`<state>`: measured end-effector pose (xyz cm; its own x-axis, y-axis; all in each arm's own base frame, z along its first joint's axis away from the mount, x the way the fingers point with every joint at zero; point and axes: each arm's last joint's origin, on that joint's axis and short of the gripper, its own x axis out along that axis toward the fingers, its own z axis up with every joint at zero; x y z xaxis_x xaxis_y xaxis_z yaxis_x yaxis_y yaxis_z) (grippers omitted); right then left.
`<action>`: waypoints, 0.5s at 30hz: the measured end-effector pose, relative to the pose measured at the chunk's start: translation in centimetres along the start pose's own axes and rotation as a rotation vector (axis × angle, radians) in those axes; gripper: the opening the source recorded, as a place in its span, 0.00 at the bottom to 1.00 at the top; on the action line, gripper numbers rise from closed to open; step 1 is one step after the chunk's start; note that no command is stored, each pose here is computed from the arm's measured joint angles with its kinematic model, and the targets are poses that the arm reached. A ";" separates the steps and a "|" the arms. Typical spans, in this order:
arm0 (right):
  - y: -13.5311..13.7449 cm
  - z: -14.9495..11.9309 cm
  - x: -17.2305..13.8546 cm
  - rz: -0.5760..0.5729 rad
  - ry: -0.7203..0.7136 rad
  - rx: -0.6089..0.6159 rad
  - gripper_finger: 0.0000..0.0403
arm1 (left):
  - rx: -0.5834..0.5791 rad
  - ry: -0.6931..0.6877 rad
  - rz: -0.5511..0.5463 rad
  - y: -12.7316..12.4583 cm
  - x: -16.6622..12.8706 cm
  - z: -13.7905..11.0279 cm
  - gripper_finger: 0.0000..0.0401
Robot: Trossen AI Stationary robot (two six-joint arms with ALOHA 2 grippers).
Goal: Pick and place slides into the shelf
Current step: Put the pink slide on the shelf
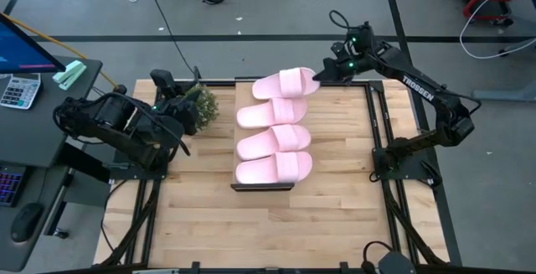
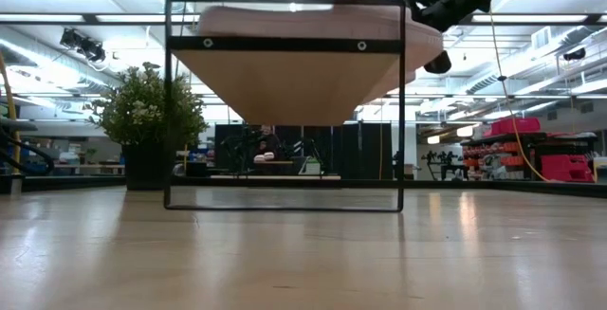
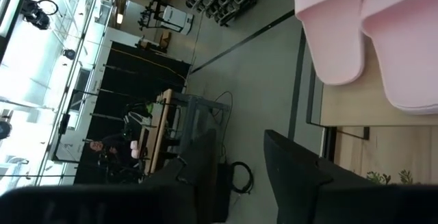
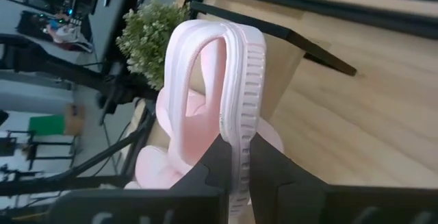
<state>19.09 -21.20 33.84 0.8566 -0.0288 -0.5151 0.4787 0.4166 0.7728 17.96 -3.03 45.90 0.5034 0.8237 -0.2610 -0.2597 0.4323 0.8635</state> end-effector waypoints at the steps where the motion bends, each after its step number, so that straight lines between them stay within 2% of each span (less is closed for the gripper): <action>1: 0.0 0.0 0.0 0.006 0.007 0.005 0.07 | 0.000 0.000 0.000 0.0 0.0 0.0 0.32; 15: 1.1 0.7 -0.5 0.053 -0.029 -0.041 0.07 | -0.014 0.033 0.007 0.3 0.7 -0.2 0.29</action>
<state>19.33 -21.34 35.20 0.8860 -0.0323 -0.4626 0.4250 0.4554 0.7823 18.10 -2.27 45.88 0.4739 0.8383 -0.2696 -0.2743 0.4314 0.8594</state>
